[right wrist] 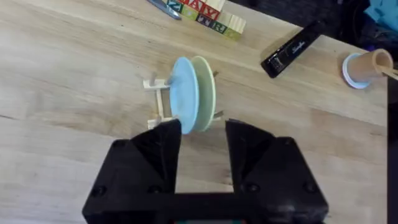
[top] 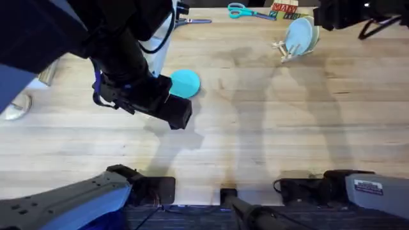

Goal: Pick up the plates from the table one by one and place each into a slot on the dish rack.

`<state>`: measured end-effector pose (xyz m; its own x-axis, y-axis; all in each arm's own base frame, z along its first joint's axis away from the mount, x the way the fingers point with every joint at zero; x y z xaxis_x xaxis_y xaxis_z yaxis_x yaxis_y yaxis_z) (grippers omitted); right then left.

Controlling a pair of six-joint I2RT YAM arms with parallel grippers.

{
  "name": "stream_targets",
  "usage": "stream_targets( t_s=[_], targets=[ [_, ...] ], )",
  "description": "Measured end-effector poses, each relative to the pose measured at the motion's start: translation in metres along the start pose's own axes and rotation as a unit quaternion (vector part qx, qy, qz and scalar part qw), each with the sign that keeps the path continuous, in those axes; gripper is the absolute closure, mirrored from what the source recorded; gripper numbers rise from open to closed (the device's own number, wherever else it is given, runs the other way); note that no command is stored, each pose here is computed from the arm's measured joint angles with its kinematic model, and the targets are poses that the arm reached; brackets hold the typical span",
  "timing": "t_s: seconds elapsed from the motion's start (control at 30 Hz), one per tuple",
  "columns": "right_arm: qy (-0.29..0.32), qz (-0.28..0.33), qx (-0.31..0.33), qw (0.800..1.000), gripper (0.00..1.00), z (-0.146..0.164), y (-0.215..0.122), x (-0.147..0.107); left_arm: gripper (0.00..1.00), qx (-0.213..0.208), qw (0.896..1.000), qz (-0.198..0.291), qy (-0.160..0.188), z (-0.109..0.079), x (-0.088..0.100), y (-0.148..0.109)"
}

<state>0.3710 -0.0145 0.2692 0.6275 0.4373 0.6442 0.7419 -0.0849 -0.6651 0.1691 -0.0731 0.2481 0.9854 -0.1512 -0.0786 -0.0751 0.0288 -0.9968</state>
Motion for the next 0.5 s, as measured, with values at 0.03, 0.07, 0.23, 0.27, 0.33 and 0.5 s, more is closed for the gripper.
stream_targets(
  t_s=[0.03, 0.07, 0.23, 0.27, 0.33, 0.5],
  targets=[
    [0.002, -0.001, 0.0, 1.0, 0.542, 0.0, -0.006, 0.0, 0.008, 0.0, 1.0, 0.0, 0.0, 0.0, 0.0, 0.0],
    [0.004, -0.003, -0.001, 1.0, 0.531, -0.001, -0.011, 0.0, 0.008, 0.0, 1.0, 0.0, 0.0, 0.0, 0.0, 0.0],
    [0.02, -0.018, 0.006, 1.0, 0.434, 0.0, -0.035, 0.001, 0.008, 0.0, 1.0, 0.0, 0.0, 0.0, 0.0, 0.0],
    [0.023, -0.025, 0.014, 0.999, 0.364, 0.002, -0.04, 0.002, 0.008, 0.0, 1.0, 0.0, 0.0, 0.0, 0.0, 0.0],
    [0.031, -0.044, 0.036, 0.998, 0.231, 0.006, -0.048, 0.006, 0.008, 0.0, 1.0, 0.0, 0.0, 0.0, 0.0, 0.0],
    [0.06, -0.08, 0.114, 0.988, 0.081, 0.023, -0.057, 0.014, 0.008, 0.0, 1.0, 0.0, 0.0, 0.0, 0.0, 0.0]
  ],
)
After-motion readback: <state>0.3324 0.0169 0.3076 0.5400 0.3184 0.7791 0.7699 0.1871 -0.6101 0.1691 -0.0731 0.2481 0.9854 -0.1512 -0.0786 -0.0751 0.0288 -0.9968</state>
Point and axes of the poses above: each hand's point on the last joint's axis, 136 mm out from that joint toward the fingers, its own y axis out along the fingers, its own z axis along the line the jaws close on, x = y × z, the point moved 6 cm from there along -y, back along the fingers, and after that the axes turned 9 degrees about -y, right-handed, at the moved point
